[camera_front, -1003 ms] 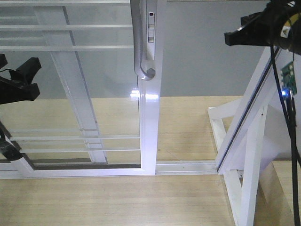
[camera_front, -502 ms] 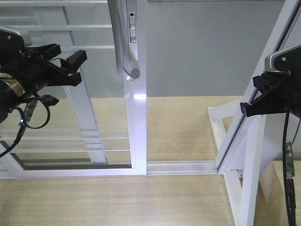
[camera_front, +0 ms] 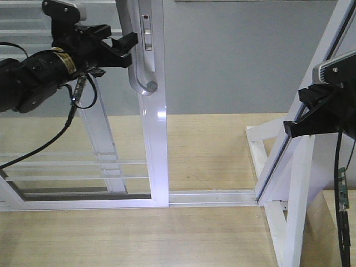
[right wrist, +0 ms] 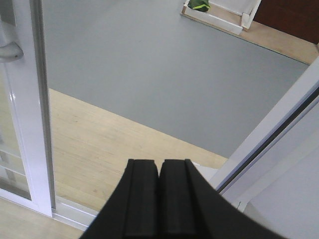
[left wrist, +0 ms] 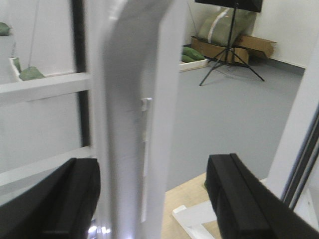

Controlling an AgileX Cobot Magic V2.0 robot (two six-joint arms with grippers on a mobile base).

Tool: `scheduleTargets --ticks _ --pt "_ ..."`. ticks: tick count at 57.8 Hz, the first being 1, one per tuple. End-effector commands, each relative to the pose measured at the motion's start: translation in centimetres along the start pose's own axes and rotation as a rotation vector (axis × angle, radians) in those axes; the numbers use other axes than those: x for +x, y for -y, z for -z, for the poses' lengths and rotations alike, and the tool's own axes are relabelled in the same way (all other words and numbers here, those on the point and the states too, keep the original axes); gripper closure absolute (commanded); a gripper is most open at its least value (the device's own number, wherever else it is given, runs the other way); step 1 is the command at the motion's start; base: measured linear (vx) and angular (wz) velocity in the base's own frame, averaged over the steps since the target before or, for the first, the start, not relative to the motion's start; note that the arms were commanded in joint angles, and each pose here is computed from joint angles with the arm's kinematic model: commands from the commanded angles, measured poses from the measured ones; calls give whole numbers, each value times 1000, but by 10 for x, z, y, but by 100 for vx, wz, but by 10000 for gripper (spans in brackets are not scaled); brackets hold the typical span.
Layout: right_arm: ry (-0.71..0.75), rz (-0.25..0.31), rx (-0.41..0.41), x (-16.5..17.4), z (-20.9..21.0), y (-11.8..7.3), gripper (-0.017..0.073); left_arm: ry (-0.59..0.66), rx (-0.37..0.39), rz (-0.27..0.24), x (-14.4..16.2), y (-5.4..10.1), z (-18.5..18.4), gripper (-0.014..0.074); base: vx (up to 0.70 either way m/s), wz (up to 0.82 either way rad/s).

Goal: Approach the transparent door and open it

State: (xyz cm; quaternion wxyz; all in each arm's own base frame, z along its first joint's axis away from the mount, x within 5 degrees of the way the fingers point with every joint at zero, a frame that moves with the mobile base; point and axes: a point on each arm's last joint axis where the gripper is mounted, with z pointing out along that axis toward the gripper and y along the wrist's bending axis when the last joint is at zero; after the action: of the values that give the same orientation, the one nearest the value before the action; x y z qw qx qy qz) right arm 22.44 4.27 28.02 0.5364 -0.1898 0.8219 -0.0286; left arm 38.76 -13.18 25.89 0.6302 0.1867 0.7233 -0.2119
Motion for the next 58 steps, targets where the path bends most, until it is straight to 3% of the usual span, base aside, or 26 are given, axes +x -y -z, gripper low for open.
scheduleTargets --ticks 1,25,29,41,58 --pt "134 20 12 -20 8 4 564 113 26 2 -33 7 -4 28 0 0" --pt "175 20 9 -23 8 4 564 66 -66 15 -40 -9 -36 55 0 0" --pt "175 20 9 -23 8 4 564 37 -90 15 -39 -11 -35 134 0 0" --pt "180 20 8 -24 8 4 564 -53 -172 15 -42 -16 -27 603 0 0" --pt "187 17 7 -24 8 4 564 -83 -224 11 -54 -17 -15 597 0 0"
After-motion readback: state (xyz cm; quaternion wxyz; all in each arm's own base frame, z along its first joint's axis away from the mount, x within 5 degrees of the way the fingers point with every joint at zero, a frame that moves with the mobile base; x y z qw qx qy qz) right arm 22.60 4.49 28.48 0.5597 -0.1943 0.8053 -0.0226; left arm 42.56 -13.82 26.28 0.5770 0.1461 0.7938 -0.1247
